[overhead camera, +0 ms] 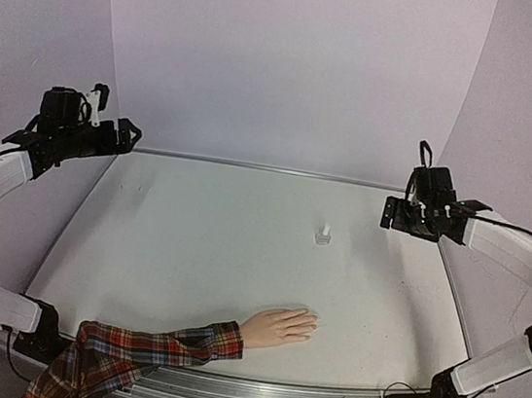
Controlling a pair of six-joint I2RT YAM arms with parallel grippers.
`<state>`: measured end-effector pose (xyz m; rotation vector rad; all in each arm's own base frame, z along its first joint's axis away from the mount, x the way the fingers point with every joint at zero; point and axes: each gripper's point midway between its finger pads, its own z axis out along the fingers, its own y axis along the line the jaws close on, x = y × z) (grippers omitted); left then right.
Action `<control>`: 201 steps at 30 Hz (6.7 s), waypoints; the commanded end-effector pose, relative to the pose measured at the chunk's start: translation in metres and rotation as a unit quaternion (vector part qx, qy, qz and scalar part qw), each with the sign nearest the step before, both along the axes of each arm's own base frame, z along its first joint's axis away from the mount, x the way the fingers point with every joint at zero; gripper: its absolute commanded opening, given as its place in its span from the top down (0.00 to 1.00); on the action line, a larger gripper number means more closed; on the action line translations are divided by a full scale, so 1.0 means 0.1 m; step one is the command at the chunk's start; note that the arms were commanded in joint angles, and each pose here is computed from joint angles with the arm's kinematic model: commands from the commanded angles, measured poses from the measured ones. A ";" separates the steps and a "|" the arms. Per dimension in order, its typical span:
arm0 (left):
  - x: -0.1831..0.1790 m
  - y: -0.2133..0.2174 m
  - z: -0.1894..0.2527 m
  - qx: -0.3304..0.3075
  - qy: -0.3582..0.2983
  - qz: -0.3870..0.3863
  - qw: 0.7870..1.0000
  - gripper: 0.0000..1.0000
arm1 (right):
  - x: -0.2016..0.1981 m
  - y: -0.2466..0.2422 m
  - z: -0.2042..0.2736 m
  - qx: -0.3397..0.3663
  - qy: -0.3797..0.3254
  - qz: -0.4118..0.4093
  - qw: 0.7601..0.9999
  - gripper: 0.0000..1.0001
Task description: Paint the nails
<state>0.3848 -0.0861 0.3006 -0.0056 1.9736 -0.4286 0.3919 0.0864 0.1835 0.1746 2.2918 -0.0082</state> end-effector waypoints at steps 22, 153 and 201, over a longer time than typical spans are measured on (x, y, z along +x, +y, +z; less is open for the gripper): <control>0.00 -0.79 -0.25 0.049 0.016 -0.136 0.989 0.00 | 0.61 1.37 -0.91 0.009 0.128 0.096 0.987 0.30; -0.83 -2.79 -0.47 0.079 -0.240 -0.378 0.891 0.99 | -0.77 3.48 0.83 0.159 0.017 0.274 0.948 0.52; -0.83 -2.90 0.06 0.001 -0.262 -0.283 0.923 1.00 | -0.78 2.93 1.50 0.194 -0.109 0.285 0.932 0.36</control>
